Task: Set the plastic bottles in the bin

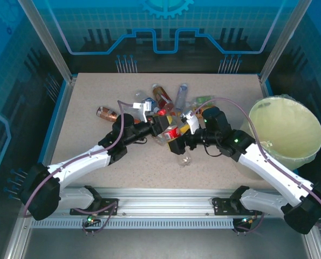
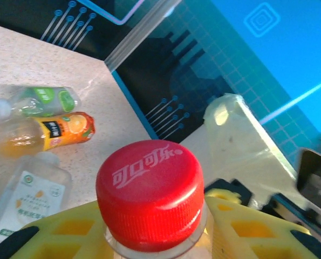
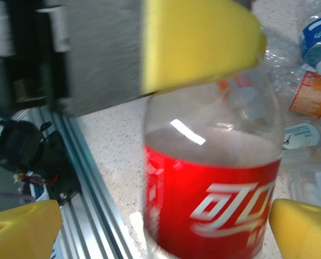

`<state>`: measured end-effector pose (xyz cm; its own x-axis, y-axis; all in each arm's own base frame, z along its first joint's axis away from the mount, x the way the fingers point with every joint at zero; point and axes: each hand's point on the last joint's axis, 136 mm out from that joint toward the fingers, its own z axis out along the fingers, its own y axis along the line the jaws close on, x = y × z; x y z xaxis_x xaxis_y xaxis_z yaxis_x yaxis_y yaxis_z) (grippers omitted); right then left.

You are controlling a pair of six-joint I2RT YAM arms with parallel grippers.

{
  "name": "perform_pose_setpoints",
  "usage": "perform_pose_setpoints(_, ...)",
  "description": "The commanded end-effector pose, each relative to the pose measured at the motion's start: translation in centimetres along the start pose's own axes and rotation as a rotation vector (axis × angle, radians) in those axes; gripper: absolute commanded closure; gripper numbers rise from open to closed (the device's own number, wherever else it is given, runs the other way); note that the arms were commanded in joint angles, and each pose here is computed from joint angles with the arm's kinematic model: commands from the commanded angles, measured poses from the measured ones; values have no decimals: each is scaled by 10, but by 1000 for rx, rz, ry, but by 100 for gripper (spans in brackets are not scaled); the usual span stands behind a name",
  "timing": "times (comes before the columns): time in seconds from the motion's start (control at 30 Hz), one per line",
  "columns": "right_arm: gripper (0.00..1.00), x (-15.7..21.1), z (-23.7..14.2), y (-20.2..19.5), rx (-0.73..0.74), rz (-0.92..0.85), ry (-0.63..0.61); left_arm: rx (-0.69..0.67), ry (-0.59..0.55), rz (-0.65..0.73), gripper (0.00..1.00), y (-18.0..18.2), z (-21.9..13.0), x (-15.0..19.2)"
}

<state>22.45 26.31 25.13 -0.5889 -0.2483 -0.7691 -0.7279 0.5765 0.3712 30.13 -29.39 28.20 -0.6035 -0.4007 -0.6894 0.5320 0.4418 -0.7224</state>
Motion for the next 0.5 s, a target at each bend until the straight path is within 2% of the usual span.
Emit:
perform_pose_setpoints(0.0,0,-18,6,-12,84,57,-44,130,-28,47,75,-34,2,-12)
perform_pose_setpoints(0.07,0,-13,14,-19,104,91,-22,136,-26,47,74,-36,1,-11)
perform_pose_setpoints(0.13,2,-11,20,-11,47,88,0,136,-23,47,74,-35,1,-10)
perform_pose_setpoints(0.23,13,-13,22,5,-33,55,-2,131,-16,45,74,-34,2,-8)
perform_pose_setpoints(0.4,28,-14,16,14,-71,17,-11,115,-2,44,72,-29,2,-4)
perform_pose_setpoints(0.47,32,-12,16,10,-46,15,-2,106,-1,45,65,-28,2,-4)
